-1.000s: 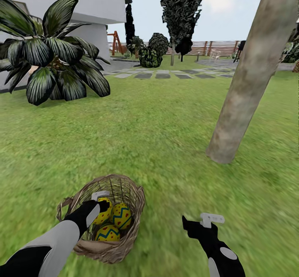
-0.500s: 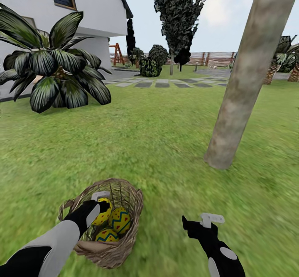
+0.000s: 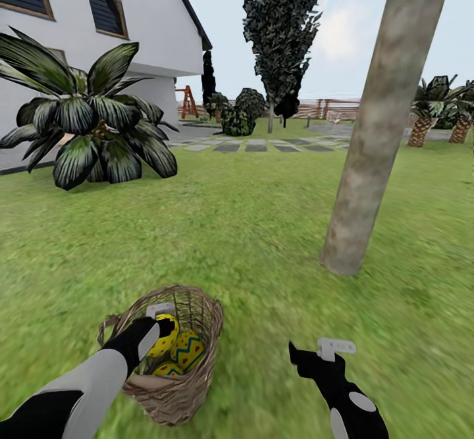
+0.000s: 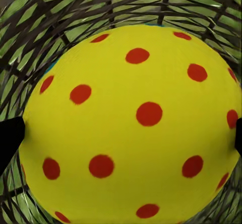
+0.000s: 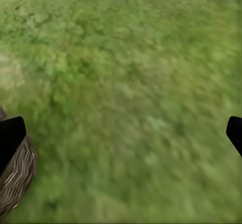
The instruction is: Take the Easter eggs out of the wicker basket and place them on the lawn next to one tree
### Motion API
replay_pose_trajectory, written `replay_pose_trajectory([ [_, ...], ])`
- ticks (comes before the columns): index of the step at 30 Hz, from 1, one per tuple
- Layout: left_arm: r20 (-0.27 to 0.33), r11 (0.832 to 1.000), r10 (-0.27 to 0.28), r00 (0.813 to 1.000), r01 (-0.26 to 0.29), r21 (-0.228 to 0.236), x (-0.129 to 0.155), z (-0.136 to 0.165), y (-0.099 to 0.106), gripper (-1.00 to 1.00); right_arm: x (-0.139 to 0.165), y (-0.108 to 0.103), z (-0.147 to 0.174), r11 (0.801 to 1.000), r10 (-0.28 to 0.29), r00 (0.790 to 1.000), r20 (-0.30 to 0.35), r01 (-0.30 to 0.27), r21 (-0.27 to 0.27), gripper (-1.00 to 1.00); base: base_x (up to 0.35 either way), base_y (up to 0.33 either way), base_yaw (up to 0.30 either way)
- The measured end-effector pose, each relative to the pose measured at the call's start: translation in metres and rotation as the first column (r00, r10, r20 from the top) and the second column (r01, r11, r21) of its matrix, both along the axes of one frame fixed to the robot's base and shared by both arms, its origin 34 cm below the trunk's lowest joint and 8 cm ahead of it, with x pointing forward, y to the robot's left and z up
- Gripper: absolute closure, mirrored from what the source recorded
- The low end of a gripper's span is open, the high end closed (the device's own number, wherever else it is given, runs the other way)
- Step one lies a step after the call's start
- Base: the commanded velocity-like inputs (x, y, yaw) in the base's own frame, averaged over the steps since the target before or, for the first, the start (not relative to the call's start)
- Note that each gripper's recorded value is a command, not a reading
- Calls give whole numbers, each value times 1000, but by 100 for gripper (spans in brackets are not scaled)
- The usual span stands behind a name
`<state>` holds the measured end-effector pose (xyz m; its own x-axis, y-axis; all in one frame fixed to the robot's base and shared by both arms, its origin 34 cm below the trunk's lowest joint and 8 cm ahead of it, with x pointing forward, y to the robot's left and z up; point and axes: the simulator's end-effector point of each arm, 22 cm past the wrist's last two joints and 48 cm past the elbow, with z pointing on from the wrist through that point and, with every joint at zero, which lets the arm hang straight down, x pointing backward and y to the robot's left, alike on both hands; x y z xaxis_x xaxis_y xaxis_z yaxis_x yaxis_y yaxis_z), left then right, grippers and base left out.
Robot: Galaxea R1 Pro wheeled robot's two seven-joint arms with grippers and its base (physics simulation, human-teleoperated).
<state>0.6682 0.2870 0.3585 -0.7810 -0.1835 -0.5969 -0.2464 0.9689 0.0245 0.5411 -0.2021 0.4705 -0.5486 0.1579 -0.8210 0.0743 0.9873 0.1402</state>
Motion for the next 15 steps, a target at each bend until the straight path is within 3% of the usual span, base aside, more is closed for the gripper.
replay_pose_trajectory([
  [9, 40, 1000, -1, 999, 1, -2, 6, 24, -2, 100, 1, -1, 18, 1000, -2, 999, 36, 2, 0, -100, -1, 0, 0],
  [15, 3, 1000, -5, 1000, 6, -7, 4, 33, -3, 100, 5, 0, 32, 1000, 0, 999, 39, 0, 0, -100, 0, 0, 0],
])
